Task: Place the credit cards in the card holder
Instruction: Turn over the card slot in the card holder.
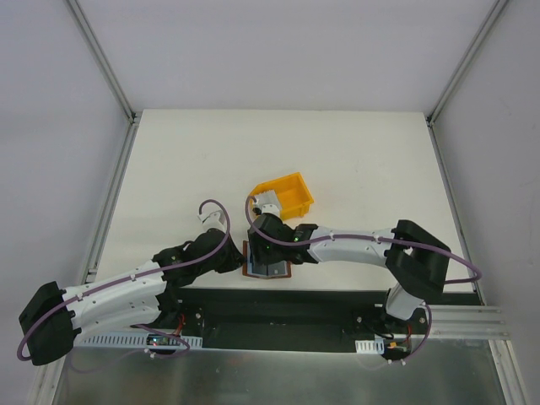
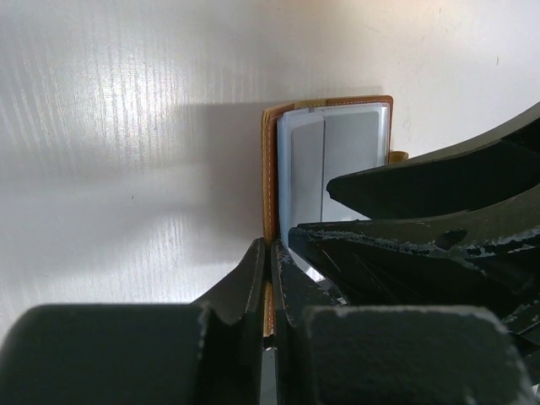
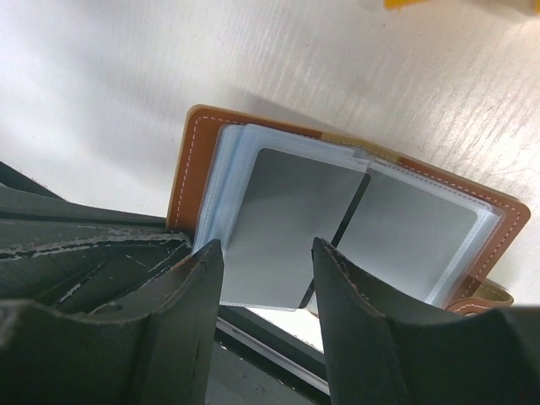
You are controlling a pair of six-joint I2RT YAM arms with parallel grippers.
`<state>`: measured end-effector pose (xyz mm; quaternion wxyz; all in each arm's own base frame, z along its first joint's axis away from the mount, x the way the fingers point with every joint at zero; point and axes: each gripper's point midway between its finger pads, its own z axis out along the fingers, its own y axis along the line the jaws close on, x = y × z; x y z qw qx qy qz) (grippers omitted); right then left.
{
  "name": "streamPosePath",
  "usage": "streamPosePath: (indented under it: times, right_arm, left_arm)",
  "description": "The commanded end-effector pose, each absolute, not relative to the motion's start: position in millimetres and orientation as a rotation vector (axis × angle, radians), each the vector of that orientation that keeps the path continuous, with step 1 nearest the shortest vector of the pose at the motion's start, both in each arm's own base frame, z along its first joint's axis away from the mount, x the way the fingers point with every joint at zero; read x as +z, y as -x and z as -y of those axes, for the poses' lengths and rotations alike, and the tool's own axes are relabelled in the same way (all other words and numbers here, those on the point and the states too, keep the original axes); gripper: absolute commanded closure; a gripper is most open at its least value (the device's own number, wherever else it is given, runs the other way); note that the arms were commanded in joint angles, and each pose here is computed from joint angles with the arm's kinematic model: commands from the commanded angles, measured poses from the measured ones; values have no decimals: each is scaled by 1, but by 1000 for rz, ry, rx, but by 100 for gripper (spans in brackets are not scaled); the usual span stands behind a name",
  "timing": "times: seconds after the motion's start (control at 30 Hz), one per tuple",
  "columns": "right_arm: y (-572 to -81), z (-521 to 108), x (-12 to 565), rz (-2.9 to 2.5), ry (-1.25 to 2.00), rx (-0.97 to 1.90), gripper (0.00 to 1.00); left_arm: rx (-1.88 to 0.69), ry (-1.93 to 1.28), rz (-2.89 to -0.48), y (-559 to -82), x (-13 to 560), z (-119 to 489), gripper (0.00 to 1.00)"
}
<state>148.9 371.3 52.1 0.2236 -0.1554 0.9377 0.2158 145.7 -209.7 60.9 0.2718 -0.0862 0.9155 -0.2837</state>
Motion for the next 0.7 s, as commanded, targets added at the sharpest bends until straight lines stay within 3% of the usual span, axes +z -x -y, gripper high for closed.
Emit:
streamPosePath:
  times: [0.0, 0.67]
  right_arm:
    - [-153, -381, 70, -2548, 392, 665, 50]
    - [-147, -381, 56, -2599, 455, 500, 44]
  left_arm:
    - [-803, 228, -2448, -145, 67, 216, 100]
    - [-825, 212, -2425, -150, 78, 222, 100]
